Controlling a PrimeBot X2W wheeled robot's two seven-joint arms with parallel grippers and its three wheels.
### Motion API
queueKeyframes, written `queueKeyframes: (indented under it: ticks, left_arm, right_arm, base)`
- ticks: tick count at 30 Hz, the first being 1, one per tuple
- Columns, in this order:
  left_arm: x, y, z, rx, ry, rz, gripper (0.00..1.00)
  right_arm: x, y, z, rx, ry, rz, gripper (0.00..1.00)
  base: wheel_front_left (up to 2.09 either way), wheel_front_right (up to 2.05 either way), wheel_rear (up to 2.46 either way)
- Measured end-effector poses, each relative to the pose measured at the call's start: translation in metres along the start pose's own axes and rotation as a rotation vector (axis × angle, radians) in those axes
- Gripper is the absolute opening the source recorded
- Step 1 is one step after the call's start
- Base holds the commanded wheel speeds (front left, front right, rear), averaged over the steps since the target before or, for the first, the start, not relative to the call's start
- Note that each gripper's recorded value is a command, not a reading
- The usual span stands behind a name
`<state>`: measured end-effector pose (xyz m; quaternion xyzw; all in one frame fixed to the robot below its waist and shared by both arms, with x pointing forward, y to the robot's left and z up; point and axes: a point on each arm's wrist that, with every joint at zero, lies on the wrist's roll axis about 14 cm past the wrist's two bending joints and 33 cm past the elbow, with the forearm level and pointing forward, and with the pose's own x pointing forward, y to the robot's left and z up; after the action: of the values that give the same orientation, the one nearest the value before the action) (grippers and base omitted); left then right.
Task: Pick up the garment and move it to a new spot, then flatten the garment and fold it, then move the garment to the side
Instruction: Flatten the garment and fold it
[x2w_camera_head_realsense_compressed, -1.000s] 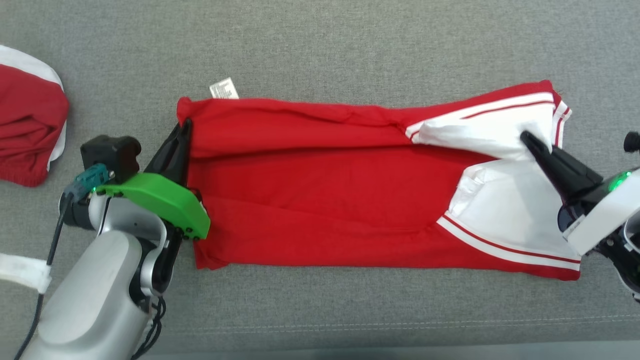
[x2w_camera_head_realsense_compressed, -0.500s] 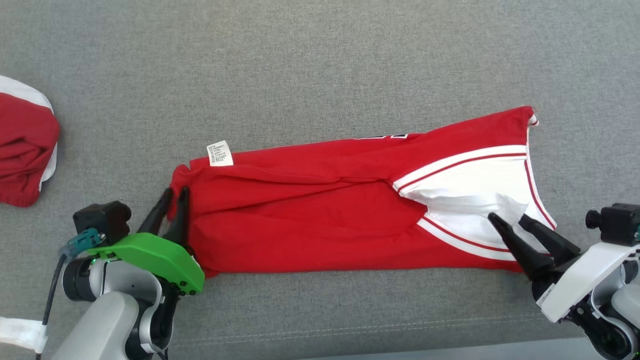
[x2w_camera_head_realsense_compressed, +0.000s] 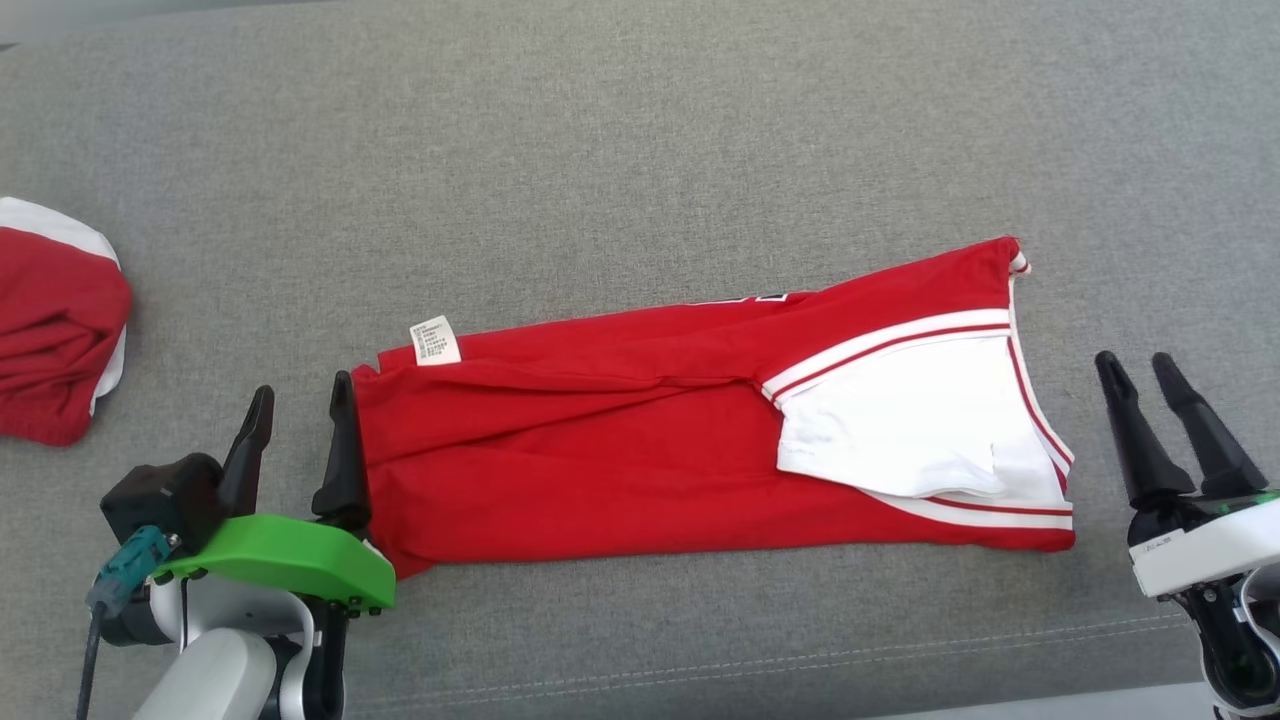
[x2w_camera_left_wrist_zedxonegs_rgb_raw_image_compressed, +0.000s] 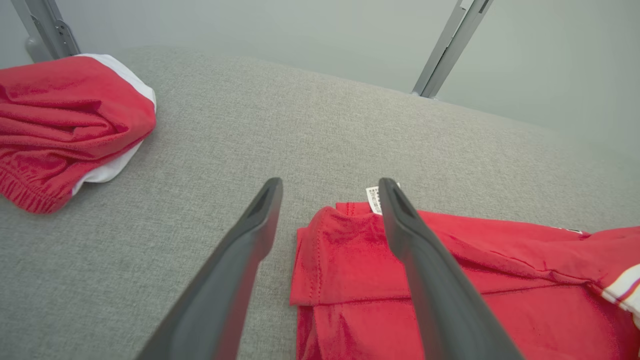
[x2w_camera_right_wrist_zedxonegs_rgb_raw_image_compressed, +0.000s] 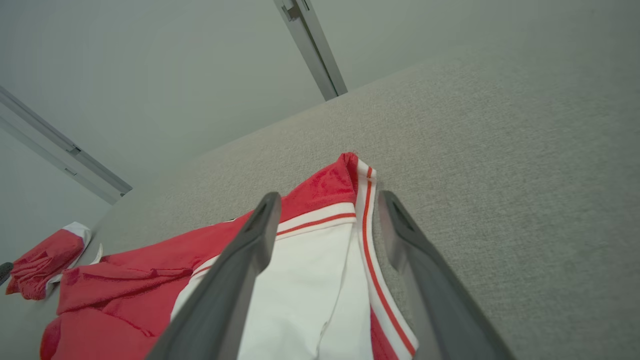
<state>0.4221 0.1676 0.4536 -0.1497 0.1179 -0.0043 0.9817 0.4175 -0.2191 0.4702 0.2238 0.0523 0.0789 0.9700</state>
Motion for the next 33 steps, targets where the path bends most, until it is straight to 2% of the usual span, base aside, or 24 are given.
queueKeyframes:
  ticks: [4,12,20,26,33]
  left_arm:
    - [-0.003,-0.013,0.013,0.043,-0.058,-0.030,1.00]
    - [-0.015,-0.030,0.023,0.080,-0.140,-0.078,1.00]
    - [-0.031,-0.029,0.018,0.120,-0.158,-0.089,1.00]
    - [-0.038,-0.026,0.038,0.115,-0.239,-0.078,1.00]
    - [-0.043,-0.018,0.037,0.152,-0.256,-0.065,1.00]
  right_arm:
    - [-0.005,-0.005,0.023,-0.108,-0.107,-0.051,1.00]
    - [-0.013,0.018,0.027,-0.271,-0.153,-0.043,1.00]
    - [-0.024,0.038,0.018,-0.312,-0.145,-0.013,1.00]
    - [-0.028,0.044,0.015,-0.316,-0.139,-0.001,1.00]
    - [-0.027,0.045,0.010,-0.319,-0.118,0.005,1.00]
  base:
    - [0.00,0.00,0.00]
    - [0.00,0.00,0.00]
    - [0.00,0.00,0.00]
    - [0.00,0.00,0.00]
    - [0.00,0.00,0.00]
